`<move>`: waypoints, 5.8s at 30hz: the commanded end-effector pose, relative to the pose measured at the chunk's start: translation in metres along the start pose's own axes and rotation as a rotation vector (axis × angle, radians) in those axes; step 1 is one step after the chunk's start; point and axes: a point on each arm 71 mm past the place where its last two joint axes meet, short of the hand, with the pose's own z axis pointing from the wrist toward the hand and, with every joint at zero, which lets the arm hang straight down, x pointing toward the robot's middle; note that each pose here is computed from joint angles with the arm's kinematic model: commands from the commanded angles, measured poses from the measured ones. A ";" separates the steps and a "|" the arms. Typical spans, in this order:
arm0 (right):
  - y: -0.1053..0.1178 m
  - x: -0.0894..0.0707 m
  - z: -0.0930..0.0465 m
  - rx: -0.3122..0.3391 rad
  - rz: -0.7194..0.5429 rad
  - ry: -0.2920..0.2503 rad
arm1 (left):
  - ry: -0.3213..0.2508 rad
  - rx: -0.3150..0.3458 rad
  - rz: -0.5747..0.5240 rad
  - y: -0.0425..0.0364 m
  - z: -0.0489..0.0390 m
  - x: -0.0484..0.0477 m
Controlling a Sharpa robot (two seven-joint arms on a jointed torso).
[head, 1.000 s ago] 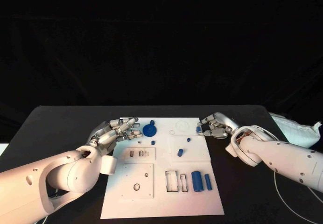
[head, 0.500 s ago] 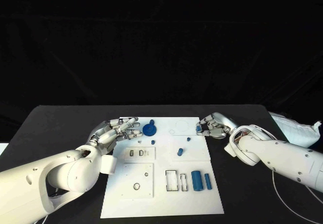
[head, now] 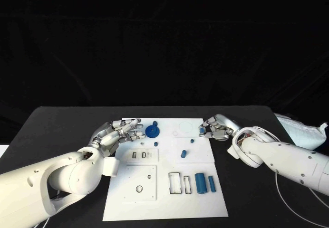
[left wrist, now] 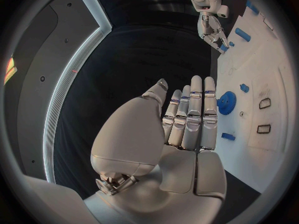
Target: Assemble the parts on the task board
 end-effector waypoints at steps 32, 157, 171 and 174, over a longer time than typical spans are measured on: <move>0.118 0.042 0.009 -0.155 0.019 0.049 | -0.023 0.013 -0.006 -0.0008 0.0036 -0.0124; 0.160 0.037 -0.024 -0.201 0.242 -0.008 | 0.178 -0.416 0.428 0.0241 0.0075 -0.0087; 0.095 -0.022 -0.027 -0.021 0.335 -0.154 | 0.138 -0.689 1.065 0.0193 0.0379 -0.0032; 0.090 -0.026 -0.027 -0.010 0.328 -0.165 | 0.129 -0.695 1.131 0.0186 0.0452 0.0005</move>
